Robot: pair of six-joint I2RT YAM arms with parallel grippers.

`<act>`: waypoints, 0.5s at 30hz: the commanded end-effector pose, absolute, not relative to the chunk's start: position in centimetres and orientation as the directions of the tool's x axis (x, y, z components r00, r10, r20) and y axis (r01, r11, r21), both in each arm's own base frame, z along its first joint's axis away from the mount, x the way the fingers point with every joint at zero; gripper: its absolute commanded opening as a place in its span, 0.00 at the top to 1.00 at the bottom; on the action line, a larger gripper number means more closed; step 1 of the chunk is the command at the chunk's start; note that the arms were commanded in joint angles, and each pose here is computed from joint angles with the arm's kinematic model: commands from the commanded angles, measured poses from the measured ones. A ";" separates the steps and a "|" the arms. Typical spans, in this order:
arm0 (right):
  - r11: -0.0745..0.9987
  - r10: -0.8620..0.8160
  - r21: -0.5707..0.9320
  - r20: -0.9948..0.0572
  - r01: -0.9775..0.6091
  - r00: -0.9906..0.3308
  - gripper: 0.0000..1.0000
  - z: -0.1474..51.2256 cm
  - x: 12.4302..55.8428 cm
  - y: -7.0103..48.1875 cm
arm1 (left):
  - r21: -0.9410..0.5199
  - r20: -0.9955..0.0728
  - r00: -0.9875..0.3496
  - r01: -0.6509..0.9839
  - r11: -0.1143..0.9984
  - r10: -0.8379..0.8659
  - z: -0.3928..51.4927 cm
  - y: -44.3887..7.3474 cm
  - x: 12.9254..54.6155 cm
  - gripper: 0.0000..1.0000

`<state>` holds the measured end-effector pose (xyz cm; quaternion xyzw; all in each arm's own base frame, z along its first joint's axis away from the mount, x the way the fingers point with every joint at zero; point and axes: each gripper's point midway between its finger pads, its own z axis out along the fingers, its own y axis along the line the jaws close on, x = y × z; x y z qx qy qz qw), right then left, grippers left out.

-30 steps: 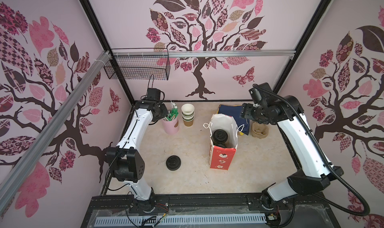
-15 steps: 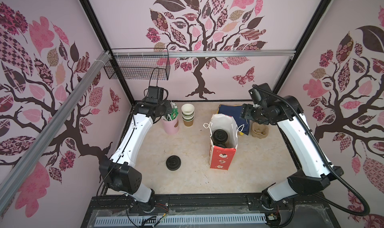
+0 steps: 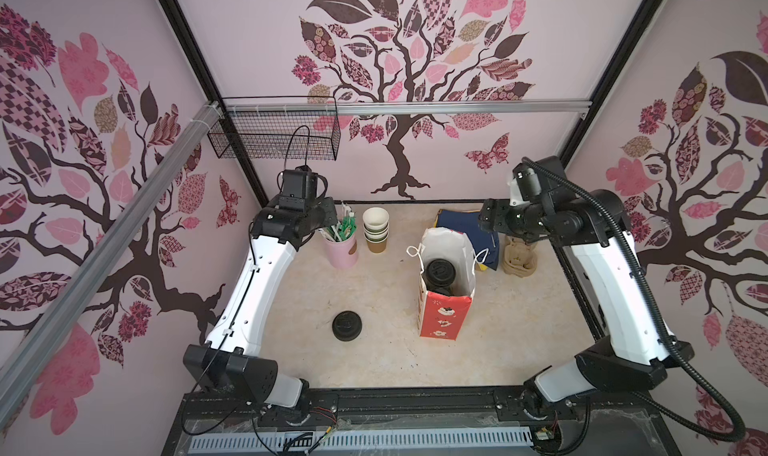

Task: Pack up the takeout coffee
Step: 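Pull a white wrapped straw up from the pink cup with the left gripper, then pass the white straw from the left gripper into the right gripper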

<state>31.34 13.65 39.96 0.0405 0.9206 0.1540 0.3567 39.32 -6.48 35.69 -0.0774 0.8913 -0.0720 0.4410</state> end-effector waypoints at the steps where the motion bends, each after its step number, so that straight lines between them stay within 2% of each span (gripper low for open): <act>1: 0.875 0.098 0.410 -0.672 -0.259 -0.734 0.18 42.1 30.9 17.6 | -0.219 -0.800 -0.564 -0.044 0.975 -0.206 39.5 -6.3 36.5 1.00; 7: 0.722 -0.107 0.306 -0.837 -0.621 -0.537 0.18 46.7 29.7 26.2 | -0.279 -0.779 -0.587 0.011 0.960 -0.219 42.5 -6.9 32.1 1.00; 11: 0.598 -0.181 0.249 -0.884 -0.761 -0.432 0.20 46.7 29.2 31.4 | -0.306 -0.765 -0.600 0.020 0.952 -0.233 43.7 -6.8 29.5 1.00; 15: 0.432 -0.183 0.173 -0.944 -0.885 -0.274 0.20 46.6 26.8 36.4 | -0.433 -0.716 -0.630 0.065 0.899 -0.300 44.5 -8.6 27.6 1.00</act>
